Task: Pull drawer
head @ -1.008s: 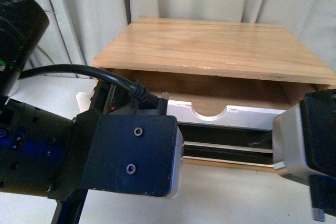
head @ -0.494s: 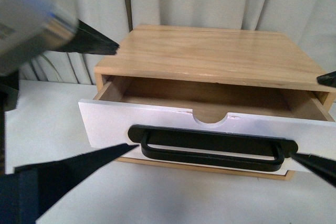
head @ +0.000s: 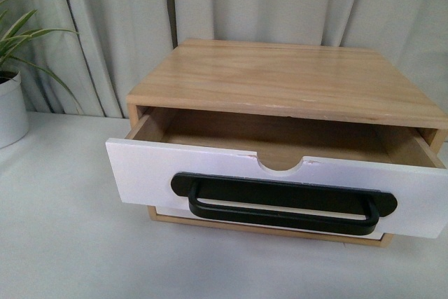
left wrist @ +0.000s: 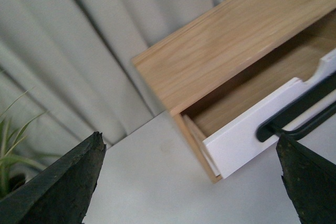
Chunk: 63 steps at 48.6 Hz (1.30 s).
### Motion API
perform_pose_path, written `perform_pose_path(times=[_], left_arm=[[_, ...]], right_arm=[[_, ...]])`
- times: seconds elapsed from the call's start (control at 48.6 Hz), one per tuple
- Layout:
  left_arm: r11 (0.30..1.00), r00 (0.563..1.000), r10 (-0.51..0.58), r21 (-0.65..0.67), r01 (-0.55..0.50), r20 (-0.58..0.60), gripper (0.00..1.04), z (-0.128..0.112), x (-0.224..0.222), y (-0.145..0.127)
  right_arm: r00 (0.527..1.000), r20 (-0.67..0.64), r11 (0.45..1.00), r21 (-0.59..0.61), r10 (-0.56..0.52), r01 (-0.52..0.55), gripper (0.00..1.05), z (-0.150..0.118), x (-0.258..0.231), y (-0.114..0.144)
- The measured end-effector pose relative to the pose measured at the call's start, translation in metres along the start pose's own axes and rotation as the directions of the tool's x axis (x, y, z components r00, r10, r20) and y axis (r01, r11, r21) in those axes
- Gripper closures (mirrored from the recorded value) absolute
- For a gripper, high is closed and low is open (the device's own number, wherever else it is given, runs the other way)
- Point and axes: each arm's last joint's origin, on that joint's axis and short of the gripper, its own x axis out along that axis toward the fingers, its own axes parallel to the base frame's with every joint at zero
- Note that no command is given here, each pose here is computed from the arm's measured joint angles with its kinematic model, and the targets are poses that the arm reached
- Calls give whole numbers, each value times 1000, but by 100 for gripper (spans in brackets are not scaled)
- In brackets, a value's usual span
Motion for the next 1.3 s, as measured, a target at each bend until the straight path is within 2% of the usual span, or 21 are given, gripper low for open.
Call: perform_pose_path(times=[0.185,0.535,0.597,0.658,0.72,0.885,0.905,0.967,1.008,1.296], left_arm=[[963,975,173,-186,-197,-136,6,-13,-11,1],[939,969,203,-254,-233,-141,8,-14,-12,0],[852,915,371,-335,-403,-159,23,-21,-19,3],[804,894,413,-391,-448,-176,38,-27,-24,1],[794,898,408,-421,-438,-166,52,-30,-28,-4],[786,898,407,-435,-438,-169,85,-37,-35,-11],[786,898,407,-436,-438,-169,88,-37,-35,-12],[786,898,408,-437,-438,-167,99,-38,-37,-14],[783,898,408,-442,-438,-166,101,-39,-38,-15],[780,898,408,-447,-437,-166,101,-44,-45,-22]], right_arm=[[991,16,985,114,-130,127,9,-1,-19,-1],[988,12,974,171,-156,151,10,-1,-20,-1],[947,-56,924,209,-316,321,25,-3,-20,8],[922,-76,897,216,-379,386,39,-8,-24,12],[919,-77,892,222,-387,394,55,-13,-27,15],[920,-77,893,223,-384,391,84,-19,-33,19],[920,-75,893,224,-384,391,91,-19,-34,20],[920,-73,892,226,-385,391,99,-20,-35,21],[920,-73,892,224,-385,391,104,-21,-36,22],[920,-65,892,227,-387,391,103,-31,-43,27]])
